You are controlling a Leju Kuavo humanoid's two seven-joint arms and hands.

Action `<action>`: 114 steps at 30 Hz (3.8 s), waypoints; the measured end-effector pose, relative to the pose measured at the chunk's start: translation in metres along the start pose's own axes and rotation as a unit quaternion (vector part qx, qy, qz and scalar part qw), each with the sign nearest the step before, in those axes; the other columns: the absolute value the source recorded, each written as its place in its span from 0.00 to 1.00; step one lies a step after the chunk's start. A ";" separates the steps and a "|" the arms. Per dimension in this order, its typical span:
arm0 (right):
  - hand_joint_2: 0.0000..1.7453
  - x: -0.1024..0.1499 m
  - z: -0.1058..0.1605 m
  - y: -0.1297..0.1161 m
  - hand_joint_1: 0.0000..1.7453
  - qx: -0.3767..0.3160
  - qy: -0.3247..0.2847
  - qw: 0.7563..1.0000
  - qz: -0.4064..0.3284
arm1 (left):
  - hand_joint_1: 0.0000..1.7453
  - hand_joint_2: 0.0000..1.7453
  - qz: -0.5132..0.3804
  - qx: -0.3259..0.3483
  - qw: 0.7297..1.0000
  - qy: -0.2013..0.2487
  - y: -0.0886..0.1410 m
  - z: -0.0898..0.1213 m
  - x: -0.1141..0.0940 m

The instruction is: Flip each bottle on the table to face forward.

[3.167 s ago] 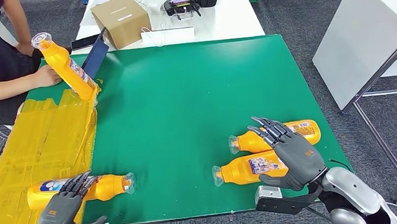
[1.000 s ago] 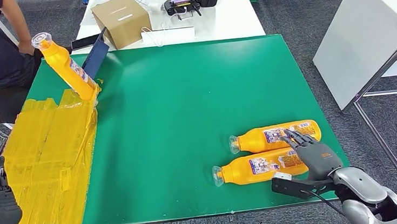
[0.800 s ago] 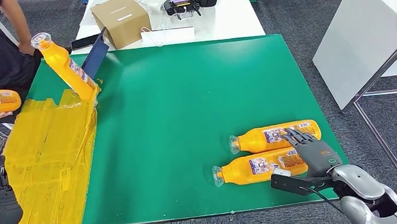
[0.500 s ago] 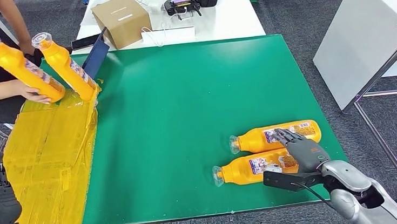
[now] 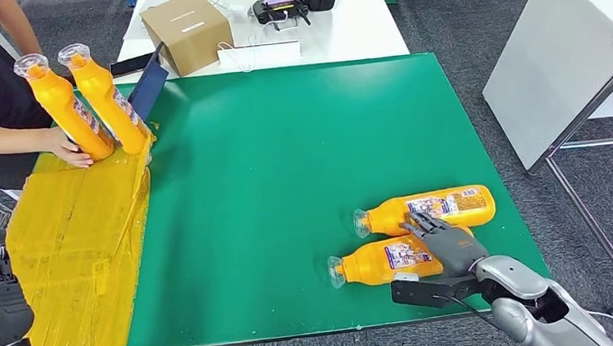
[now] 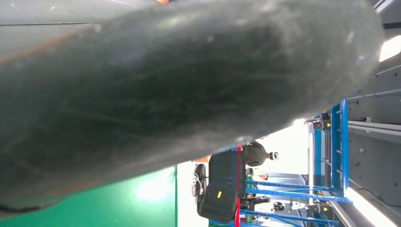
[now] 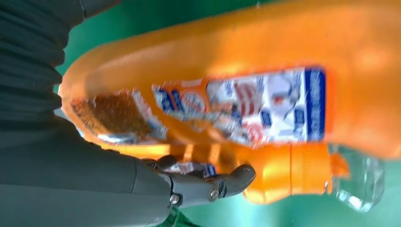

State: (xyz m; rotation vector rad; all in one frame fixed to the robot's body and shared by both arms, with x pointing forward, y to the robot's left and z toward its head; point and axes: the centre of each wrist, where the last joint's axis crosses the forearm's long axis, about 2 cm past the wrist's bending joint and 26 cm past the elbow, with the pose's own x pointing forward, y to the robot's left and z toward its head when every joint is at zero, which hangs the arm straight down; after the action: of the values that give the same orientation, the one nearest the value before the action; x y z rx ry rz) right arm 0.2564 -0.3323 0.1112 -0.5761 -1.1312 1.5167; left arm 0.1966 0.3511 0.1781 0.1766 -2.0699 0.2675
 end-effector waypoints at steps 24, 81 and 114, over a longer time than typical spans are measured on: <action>1.00 -0.019 0.007 0.017 1.00 0.070 0.008 0.995 0.066 | 0.00 0.00 0.016 -0.004 1.000 0.002 -0.011 -0.023 -0.003; 1.00 0.141 -0.025 -0.036 1.00 -0.107 -0.232 0.878 -0.405 | 0.00 1.00 0.117 -0.109 0.985 0.063 -0.052 0.035 0.004; 1.00 0.243 -0.030 -0.084 1.00 -0.129 -0.337 0.891 -0.277 | 0.00 1.00 0.177 -0.218 0.960 -0.008 -0.126 0.026 0.029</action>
State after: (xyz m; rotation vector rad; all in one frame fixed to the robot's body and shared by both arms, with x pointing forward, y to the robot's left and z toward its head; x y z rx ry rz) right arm 0.2541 -0.0998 0.2244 0.1482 -1.8605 1.0731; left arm 0.1903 0.2220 0.2062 -0.4641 -2.1135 0.0167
